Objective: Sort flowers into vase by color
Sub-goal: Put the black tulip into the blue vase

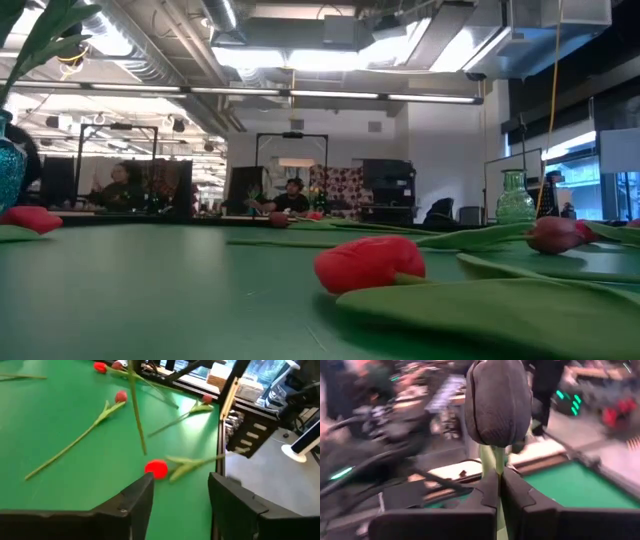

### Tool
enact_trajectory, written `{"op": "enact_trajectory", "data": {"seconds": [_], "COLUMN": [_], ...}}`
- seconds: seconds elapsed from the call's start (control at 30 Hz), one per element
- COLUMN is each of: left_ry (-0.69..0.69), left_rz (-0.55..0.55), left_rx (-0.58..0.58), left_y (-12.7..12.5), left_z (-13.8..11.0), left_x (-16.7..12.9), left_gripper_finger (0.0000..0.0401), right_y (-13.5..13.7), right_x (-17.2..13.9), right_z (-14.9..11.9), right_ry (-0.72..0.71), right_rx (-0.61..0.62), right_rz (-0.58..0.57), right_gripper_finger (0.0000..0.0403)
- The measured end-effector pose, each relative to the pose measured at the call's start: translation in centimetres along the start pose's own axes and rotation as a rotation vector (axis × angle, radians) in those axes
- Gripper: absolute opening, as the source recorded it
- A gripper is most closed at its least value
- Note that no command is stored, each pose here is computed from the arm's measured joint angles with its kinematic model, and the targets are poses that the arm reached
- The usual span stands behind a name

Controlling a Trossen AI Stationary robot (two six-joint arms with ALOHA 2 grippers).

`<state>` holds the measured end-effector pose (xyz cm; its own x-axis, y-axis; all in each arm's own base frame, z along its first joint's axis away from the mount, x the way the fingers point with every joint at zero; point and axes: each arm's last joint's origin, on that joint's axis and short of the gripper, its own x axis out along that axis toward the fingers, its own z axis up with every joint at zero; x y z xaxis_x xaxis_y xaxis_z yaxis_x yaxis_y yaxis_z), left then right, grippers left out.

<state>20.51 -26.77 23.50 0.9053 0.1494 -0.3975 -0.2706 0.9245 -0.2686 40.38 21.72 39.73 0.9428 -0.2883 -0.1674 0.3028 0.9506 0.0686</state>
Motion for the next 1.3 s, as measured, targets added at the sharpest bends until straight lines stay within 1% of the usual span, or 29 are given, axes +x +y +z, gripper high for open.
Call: {"op": "enact_trajectory", "data": {"seconds": [0.07,0.13,0.2,0.27,0.33,0.4,0.5,0.6,0.7,0.73,0.83,0.9,0.97,1.03,1.13,1.2,1.3], "left_ry": [-0.025,-0.077,-0.137,-0.188,-0.240,-0.278,-0.287,-0.296,-0.314,-0.327,-0.356,-0.367,-0.375,-0.391,-0.421,-0.427,-0.437], "left_rz": [-0.018,-0.049,-0.096,-0.154,-0.184,-0.205,-0.256,-0.249,-0.277,-0.270,-0.217,-0.160,-0.136,-0.097,0.009,0.073,0.126], "left_rx": [0.016,0.045,0.084,0.128,0.153,0.180,0.239,0.319,0.397,0.396,0.396,0.404,0.407,0.388,0.359,0.364,0.345], "left_y": [-0.2,-0.6,-1.3,-2.0,-2.5,-2.7,-3.0,-2.9,-3.1,-3.1,-2.9,-2.7,-2.5,-2.4,-2.4,-2.4,-2.5], "left_z": [1.2,2.2,3.2,4.0,4.7,5.2,5.4,5.5,5.6,5.8,6.2,6.4,6.7,6.9,7.0,6.8,6.6], "left_x": [1.3,1.8,1.9,1.7,1.5,1.3,1.2,1.3,1.2,1.2,1.4,1.7,1.9,1.9,1.4,1.0,0.3], "left_gripper_finger": [0.0201,0.0208,0.0211,0.0212,0.0212,0.0212,0.0212,0.0210,0.0206,0.0205,0.0201,0.0196,0.0186,0.0170,0.0138,0.0115,0.0084], "right_y": [1.6,3.1,4.3,5.4,6.2,6.6,6.5,6.0,5.7,5.5,5.0,4.6,4.2,3.9,3.7,3.6,3.3], "right_x": [-1.6,-3.0,-4.1,-5.0,-5.5,-5.6,-5.0,-4.1,-3.4,-3.1,-2.4,-1.9,-1.4,-1.0,-0.8,-0.6,-0.5], "right_z": [-0.2,-0.6,-1.2,-2.2,-3.1,-3.6,-3.8,-3.8,-3.9,-3.9,-3.7,-3.7,-3.6,-3.6,-3.6,-3.6,-3.7], "right_ry": [-0.010,-0.004,-0.007,-0.036,-0.076,-0.121,-0.189,-0.221,-0.218,-0.224,-0.226,-0.221,-0.214,-0.211,-0.206,-0.202,-0.190], "right_rx": [-0.100,-0.175,-0.173,-0.184,-0.244,-0.267,-0.229,-0.195,-0.185,-0.178,-0.183,-0.173,-0.168,-0.168,-0.173,-0.175,-0.182], "right_rz": [0.075,0.192,0.280,0.324,0.348,0.358,0.373,0.424,0.366,0.343,0.334,0.321,0.299,0.287,0.278,0.251,0.206], "right_gripper_finger": [0.0005,0.0003,0.0003,0.0003,0.0002,0.0002,0.0002,0.0002,0.0002,0.0002,0.0002,0.0003,0.0003,0.0003,0.0003,0.0003,0.0003]}}
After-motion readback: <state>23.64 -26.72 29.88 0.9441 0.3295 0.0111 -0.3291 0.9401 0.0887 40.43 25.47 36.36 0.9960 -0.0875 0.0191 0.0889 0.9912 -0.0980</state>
